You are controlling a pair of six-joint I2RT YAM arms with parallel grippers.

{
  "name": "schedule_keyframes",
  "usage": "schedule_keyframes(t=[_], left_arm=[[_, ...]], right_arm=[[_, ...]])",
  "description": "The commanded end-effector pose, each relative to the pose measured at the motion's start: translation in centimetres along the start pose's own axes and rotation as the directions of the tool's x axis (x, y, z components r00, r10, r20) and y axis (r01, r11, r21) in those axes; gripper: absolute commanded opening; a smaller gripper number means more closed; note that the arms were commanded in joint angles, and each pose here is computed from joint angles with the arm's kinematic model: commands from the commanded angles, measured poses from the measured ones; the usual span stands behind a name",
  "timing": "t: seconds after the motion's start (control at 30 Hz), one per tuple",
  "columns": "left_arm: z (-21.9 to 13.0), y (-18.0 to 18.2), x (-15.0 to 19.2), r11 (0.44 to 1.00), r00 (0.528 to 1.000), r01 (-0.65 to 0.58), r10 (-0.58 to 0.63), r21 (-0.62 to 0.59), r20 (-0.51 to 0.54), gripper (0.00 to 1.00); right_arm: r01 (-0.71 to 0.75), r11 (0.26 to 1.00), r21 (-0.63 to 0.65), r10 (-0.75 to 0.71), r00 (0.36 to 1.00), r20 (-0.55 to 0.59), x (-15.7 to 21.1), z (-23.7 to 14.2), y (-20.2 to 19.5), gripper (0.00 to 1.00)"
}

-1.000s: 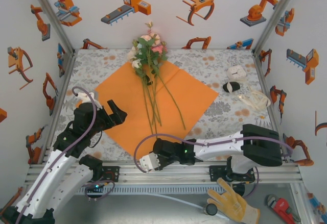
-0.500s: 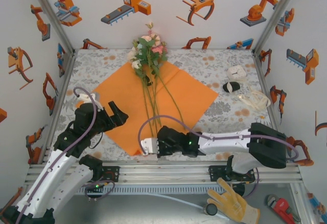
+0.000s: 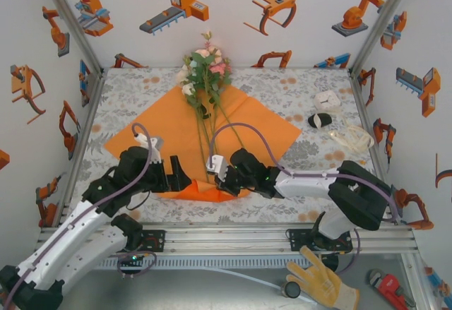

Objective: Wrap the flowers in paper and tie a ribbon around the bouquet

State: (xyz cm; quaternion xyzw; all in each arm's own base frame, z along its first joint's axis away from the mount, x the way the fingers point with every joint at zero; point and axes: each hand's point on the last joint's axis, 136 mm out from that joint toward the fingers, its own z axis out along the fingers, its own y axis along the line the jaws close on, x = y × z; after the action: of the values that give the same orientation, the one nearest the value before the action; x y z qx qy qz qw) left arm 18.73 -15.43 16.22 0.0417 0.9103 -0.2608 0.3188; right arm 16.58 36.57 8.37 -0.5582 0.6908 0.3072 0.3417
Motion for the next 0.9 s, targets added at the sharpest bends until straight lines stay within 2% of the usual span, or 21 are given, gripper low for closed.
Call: schedule_keyframes(t=[0.0, 0.1, 0.2, 0.3, 0.37, 0.57, 0.7, 0.8, 0.87], left_arm=[[2.0, 2.0, 1.0, 0.995, 0.998, -0.038, 0.034, -0.097, -0.043, 1.0], [3.5, 3.1, 1.3, 0.987, 0.997, -0.049, 0.04, -0.152, -0.066, 0.97], [5.1, 1.9, 1.9, 0.991, 0.987, -0.11, 0.099, -0.08, -0.127, 0.92], [6.7, 0.4, 3.1, 0.99, 0.964, -0.14, 0.139, 0.011, -0.228, 0.91], [7.7, 0.3, 3.6, 0.991, 0.955, -0.132, 0.132, 0.017, -0.267, 0.88], [9.2, -0.3, 3.2, 0.993, 0.958, -0.112, 0.119, 0.042, -0.259, 0.59], [9.6, 0.0, 3.6, 0.993, 0.957, -0.112, 0.119, 0.039, -0.265, 0.36], [9.8, -0.1, 3.8, 0.993, 0.956, -0.109, 0.118, 0.049, -0.269, 0.24], [9.8, -0.1, 3.8, 0.994, 0.959, -0.099, 0.109, 0.052, -0.263, 0.18]], right_arm=[[-0.027, 0.998, -0.061, 0.03, 0.998, 0.061, -2.0, 0.3, 0.1, 0.04], [-0.048, 0.996, -0.075, 0.053, 0.996, 0.069, -2.1, 0.1, -0.4, 0.04], [-0.077, 0.994, -0.082, 0.084, 0.994, 0.074, -2.2, -0.2, -1.0, 0.04], [-0.09, 0.991, -0.095, 0.098, 0.992, 0.083, -2.5, -0.2, -1.1, 0.05], [-0.09, 0.99, -0.109, 0.099, 0.992, 0.082, -2.5, -0.2, -1.0, 0.05], [-0.113, 0.985, -0.132, 0.123, 0.99, 0.072, -2.5, 0.1, -0.8, 0.1], [-0.129, 0.987, -0.094, 0.136, 0.987, 0.081, -2.8, -0.2, -1.5, 0.22], [-0.129, 0.99, -0.053, 0.133, 0.986, 0.1, -3.1, -1.1, -1.9, 0.33], [-0.126, 0.992, -0.019, 0.127, 0.986, 0.11, -3.0, -1.9, -2.0, 0.44]])
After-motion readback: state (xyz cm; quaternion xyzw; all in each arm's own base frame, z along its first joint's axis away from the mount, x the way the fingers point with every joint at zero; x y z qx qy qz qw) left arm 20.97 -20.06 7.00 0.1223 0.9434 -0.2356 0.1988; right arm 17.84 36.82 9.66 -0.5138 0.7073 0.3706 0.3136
